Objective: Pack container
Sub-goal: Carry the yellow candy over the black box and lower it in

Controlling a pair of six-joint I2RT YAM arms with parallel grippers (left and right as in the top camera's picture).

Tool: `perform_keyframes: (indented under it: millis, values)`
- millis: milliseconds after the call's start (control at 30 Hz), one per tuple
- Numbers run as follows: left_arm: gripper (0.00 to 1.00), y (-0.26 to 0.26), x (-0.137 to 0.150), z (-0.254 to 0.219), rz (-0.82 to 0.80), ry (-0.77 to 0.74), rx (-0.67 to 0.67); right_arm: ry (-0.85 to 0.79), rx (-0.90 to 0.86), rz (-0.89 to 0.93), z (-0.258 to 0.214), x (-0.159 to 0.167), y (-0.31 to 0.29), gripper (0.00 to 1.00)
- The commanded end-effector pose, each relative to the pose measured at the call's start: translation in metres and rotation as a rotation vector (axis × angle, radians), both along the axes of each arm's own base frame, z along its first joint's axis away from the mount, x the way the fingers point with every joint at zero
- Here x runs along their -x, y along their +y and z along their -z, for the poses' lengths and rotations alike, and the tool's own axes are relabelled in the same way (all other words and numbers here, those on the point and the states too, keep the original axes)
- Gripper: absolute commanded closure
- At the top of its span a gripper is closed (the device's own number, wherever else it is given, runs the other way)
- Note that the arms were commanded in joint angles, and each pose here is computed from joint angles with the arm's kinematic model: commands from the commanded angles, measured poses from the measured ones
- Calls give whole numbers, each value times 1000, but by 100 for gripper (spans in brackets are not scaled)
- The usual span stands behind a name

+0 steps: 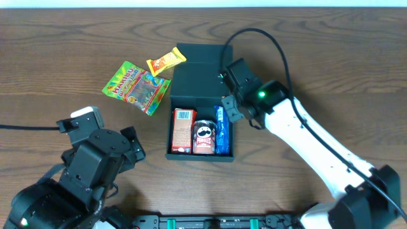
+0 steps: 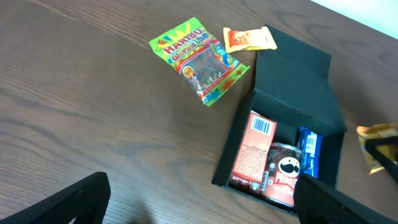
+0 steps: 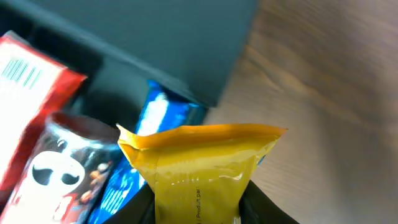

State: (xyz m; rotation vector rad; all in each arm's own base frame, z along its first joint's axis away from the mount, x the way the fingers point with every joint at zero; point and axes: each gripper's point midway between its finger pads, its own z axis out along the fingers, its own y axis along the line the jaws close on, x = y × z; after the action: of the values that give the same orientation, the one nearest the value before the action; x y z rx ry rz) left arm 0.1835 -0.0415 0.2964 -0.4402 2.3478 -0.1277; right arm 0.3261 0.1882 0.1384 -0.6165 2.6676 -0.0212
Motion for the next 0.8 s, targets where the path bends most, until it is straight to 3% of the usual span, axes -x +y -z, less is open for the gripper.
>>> perform_keyframes:
  millis: [0,200,433,767]
  values:
    - [5,2,-1,-7,-5,-20,-1,36,7,-238,-3,6,22,67]
    - [5,2,-1,-7,-5,-20,-1,95,22,-376,7,15,29,69]
    - [5,2,-1,-7,-5,-20,-1,109,-111,-483,16,10,54,66]
    - [5,2,-1,-7,-5,-20,-1,103,-72,-603,37,-4,52,64]
